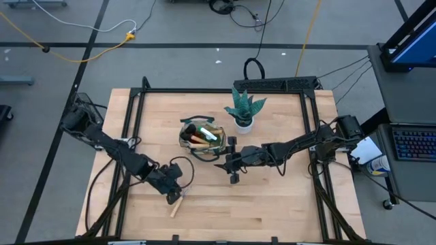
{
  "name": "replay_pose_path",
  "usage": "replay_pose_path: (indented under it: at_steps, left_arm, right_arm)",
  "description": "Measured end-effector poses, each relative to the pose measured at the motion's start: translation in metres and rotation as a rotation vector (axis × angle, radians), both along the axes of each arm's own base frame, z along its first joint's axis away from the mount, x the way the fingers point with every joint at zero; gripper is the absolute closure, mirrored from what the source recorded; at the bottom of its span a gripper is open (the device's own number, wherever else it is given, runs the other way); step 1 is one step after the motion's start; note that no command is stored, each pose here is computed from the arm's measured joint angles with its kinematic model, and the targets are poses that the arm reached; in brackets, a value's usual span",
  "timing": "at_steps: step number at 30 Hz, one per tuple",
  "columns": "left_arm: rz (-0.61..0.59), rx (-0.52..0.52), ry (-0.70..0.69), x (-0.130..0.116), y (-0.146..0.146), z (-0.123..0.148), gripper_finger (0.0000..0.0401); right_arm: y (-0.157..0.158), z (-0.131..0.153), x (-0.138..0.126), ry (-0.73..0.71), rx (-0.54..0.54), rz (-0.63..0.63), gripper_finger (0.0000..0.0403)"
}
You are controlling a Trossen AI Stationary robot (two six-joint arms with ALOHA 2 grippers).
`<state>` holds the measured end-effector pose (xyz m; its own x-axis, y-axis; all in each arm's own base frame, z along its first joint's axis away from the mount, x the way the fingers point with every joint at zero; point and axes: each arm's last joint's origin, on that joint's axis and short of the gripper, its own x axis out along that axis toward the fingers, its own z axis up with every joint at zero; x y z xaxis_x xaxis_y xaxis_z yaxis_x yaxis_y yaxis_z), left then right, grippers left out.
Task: Pick & Place Garden tools in Gardening bag
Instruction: Put the brown hand rake into the white gardening bag
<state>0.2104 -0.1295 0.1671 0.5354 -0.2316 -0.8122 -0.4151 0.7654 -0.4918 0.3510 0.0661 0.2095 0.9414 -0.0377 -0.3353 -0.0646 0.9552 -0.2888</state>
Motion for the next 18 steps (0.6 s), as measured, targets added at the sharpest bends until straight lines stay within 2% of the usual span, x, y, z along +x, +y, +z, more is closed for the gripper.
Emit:
replay_pose_path:
  at_steps: [5, 10, 18]
  left_arm:
    - [0.060, 0.115, -0.057, 0.000, 0.002, 0.000, 0.0354]
    - [-0.033, 0.227, -0.076, 0.001, 0.003, -0.004, 0.0354]
    - [-0.165, 0.389, -0.001, 0.003, 0.000, -0.029, 0.0354]
  right_arm:
    - [-0.001, -0.007, -0.004, 0.006, -0.002, 0.000, 0.0232]
    - [-0.001, -0.007, -0.004, -0.006, -0.010, 0.004, 0.0232]
    - [-0.001, -0.005, -0.003, -0.019, -0.032, 0.012, 0.0232]
